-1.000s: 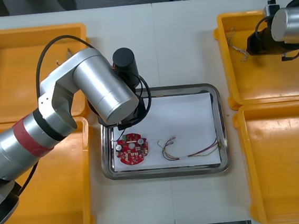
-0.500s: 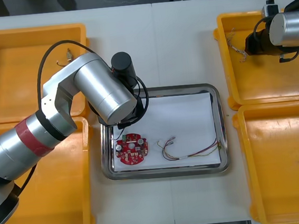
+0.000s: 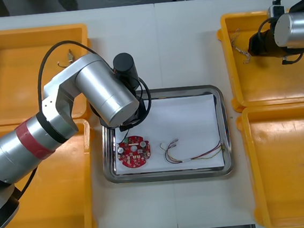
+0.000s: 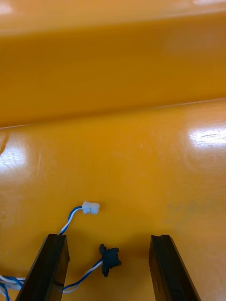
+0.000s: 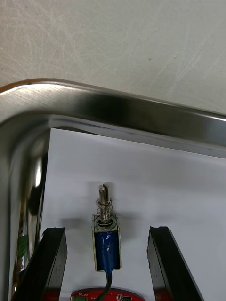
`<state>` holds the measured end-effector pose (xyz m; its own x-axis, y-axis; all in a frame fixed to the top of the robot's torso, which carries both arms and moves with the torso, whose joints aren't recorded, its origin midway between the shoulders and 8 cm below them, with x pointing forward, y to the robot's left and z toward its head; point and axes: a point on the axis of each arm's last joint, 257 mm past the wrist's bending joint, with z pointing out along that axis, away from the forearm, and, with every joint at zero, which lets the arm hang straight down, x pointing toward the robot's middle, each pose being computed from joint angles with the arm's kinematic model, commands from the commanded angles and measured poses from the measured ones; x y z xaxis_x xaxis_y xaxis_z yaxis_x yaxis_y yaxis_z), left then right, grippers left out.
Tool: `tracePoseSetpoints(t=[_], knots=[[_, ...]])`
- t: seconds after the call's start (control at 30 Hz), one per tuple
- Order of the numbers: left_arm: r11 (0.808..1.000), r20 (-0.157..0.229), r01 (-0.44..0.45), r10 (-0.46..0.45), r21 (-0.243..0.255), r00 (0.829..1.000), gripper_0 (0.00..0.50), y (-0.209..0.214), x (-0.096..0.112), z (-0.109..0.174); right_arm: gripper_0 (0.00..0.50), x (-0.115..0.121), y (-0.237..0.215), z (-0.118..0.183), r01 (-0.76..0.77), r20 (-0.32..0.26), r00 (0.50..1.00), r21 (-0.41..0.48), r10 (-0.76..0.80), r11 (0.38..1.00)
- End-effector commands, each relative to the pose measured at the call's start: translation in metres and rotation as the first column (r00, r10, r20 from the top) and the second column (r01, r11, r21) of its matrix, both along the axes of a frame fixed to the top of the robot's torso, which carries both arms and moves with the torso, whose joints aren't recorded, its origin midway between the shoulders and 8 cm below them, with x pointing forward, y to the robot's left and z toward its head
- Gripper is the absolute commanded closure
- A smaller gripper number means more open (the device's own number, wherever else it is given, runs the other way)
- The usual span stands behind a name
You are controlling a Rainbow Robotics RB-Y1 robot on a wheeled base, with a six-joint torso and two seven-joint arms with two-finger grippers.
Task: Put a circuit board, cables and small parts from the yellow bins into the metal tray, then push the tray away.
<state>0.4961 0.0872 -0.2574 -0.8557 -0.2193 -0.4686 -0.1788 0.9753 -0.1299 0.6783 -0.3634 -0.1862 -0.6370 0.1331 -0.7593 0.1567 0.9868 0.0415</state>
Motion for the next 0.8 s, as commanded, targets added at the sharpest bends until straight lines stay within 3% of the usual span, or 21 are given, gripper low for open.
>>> tracePoseSetpoints(t=[0.03, 0.23, 0.33, 0.4, 0.43, 0.47, 0.53, 0.8], knots=[[0.999, 0.024, 0.049, -0.049, 0.013, 0.998, 0.0, -0.008, -0.006, 0.01, 0.0, -0.018, 0.001, -0.039, 0.035, -0.069, 0.997, 0.057, -0.031, 0.998], [0.999, 0.006, 0.038, -0.038, 0.019, 0.999, 0.0, 0.0, -0.017, 0.032, 0.0, -0.019, 0.0, -0.041, 0.036, -0.067, 0.997, 0.059, -0.032, 0.998], [0.999, 0.004, 0.035, -0.035, 0.023, 0.999, 0.0, 0.007, -0.02, 0.046, 0.085, -0.02, -0.002, -0.045, 0.035, -0.064, 0.997, 0.055, -0.031, 0.998], [0.999, 0.001, 0.034, -0.034, 0.014, 0.999, 0.0, 0.009, -0.021, 0.057, 0.18, -0.02, -0.002, -0.046, 0.032, -0.058, 0.998, 0.051, -0.029, 0.998], [0.999, 0.001, 0.031, -0.031, 0.007, 1.0, 0.0, 0.011, -0.021, 0.066, 0.266, -0.02, -0.002, -0.047, 0.029, -0.056, 0.998, 0.048, -0.027, 0.998], [1.0, -0.003, 0.027, -0.027, 0.0, 1.0, 0.0, 0.013, -0.021, 0.074, 0.398, -0.02, -0.002, -0.049, 0.027, -0.055, 0.998, 0.043, -0.024, 0.999], [1.0, -0.005, 0.021, -0.021, -0.004, 1.0, 0.0, 0.016, -0.02, 0.087, 0.484, -0.019, -0.002, -0.049, 0.024, -0.045, 0.999, 0.037, -0.022, 0.999], [1.0, -0.029, -0.024, 0.024, -0.008, 0.999, 0.0, 0.052, -0.017, 0.134, 0.5, -0.019, -0.008, -0.048, 0.024, -0.039, 0.999, 0.024, -0.023, 0.999]])
